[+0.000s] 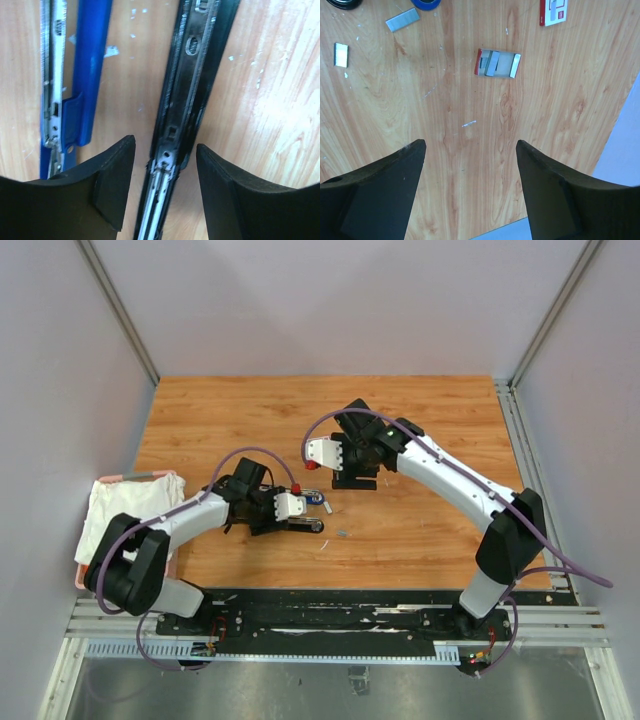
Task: Unload the staples from the stapler
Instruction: Adjust the stapler at the center of the board.
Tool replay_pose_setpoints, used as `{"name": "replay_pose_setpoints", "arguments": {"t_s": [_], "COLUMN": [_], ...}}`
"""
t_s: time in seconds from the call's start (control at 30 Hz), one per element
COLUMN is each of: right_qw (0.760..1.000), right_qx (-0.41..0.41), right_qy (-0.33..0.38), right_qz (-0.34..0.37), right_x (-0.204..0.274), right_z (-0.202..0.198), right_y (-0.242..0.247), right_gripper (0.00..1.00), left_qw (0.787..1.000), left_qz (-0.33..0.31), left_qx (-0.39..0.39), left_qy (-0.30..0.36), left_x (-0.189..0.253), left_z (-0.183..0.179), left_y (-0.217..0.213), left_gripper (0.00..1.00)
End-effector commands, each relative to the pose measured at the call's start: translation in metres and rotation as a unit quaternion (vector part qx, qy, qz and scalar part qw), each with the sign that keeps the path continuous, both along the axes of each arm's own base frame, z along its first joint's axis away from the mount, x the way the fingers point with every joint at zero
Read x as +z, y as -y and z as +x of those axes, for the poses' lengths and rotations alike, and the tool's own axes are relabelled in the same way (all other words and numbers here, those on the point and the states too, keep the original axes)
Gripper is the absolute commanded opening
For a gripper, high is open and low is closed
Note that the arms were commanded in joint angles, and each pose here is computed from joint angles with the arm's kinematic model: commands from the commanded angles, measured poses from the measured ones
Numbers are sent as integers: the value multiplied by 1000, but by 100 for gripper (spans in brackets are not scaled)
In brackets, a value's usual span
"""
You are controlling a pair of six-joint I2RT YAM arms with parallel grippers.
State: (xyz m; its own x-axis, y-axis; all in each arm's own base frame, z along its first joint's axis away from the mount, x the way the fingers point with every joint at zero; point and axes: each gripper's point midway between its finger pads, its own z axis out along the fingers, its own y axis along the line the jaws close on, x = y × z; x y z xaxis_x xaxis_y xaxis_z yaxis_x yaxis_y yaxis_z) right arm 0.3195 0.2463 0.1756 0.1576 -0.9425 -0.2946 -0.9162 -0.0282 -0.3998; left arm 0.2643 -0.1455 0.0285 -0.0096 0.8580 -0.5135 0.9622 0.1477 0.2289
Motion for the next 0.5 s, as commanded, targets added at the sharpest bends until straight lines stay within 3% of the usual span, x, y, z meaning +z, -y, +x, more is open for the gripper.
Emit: {"name": "replay_pose_setpoints", "arguments": {"t_s": [0.0,0.3,0.47], "right_qw": [1000,1000,1000], "right_qx": [-16,-19,-22], "right_qy": [15,15,15], "right_qz": [-3,-7,-9], "right_x": [8,6,5], "right_z": [10,14,16], "right_y": [10,11,12], "right_gripper": [75,75,75], "left_qw": [999,996,992], "left_qz": [22,46,51], "left_qx": [5,16,50], "left_qy": [32,69,101], "left_x": [-6,-7,-1], "left_z": [0,9,20], "left_y": [3,-1,-7], "left_gripper": [59,31,25]}}
